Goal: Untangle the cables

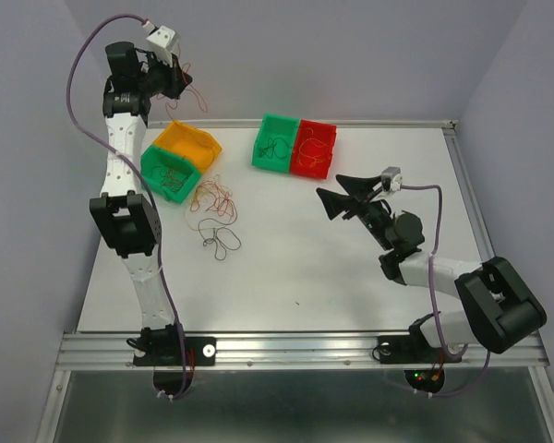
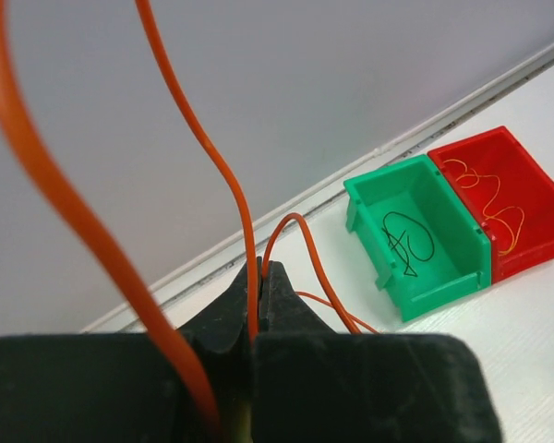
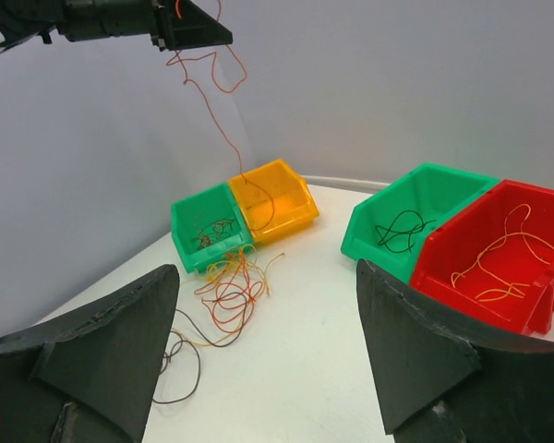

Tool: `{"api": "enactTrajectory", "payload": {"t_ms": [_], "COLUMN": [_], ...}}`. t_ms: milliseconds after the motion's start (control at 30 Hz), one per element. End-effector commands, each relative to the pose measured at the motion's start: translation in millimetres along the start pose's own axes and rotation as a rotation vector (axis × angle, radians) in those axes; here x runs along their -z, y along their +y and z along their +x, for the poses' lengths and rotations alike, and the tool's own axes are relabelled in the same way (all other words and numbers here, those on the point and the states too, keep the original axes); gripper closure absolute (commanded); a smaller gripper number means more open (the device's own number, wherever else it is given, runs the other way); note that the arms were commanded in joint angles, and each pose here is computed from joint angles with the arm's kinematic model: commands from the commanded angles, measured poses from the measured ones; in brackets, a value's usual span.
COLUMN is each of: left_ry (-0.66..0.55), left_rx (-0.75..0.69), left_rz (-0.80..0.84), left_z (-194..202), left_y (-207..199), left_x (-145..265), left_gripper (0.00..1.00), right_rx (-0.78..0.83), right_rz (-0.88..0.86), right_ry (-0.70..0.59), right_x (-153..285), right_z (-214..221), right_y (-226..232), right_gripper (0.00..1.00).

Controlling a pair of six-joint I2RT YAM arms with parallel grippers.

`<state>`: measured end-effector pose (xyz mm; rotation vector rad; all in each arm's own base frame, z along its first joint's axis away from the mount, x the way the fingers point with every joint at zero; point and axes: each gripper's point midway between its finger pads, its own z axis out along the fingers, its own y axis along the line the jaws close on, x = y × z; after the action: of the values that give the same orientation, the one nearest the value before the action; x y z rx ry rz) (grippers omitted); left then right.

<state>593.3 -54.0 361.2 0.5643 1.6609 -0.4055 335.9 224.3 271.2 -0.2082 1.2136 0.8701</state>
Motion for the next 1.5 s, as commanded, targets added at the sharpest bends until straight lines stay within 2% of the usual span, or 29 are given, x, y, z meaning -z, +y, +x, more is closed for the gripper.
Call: {"api": "enactTrajectory", "payload": {"t_ms": [0, 133, 267, 667, 967, 1133, 1467], "left_ry": [-0.058, -0.009, -0.015, -0.171, -0.262, -0.263, -0.192], "left_rx": [-0.071, -0.053, -0.038, -0.075, -0.109, -0.131, -0.130], "left_rz": [-0.009, -0.004, -0.004, 0.028, 0.006, -0.032, -0.055], "left_z": [-5.4, 29.4, 30.0, -60.6, -93.9, -90.2, -45.2], "left_y": [17.2, 26.4, 33.7, 5.7, 10.5, 22.6, 43.5], "left_x": [4.0, -5.5, -2.6, 37.1, 38.6, 33.6, 16.8], "left_gripper": [1.00, 1.00, 1.00, 1.00, 1.00, 1.00, 1.00], "right_rx": [0.088, 0.083, 0.082, 0.074, 0.071, 0.072, 0.075], "right_rz": [-0.115, -0.126, -0.131, -0.131, -0.135, -0.137, -0.143], "right_ry": [-0.339, -0.338, -0.336, -0.314, -0.304, -0.300, -0.300], "right_x": [11.5, 15.6, 16.3, 9.8, 6.5, 7.8, 12.5], "right_z": [-87.1, -88.0, -88.5, -82.6, -79.0, -77.8, -78.6], "right_y": [32.8, 36.0, 37.3, 35.2, 34.5, 34.8, 37.1], "right_gripper": [0.18, 0.18, 0.18, 0.19, 0.19, 0.19, 0.19]}}
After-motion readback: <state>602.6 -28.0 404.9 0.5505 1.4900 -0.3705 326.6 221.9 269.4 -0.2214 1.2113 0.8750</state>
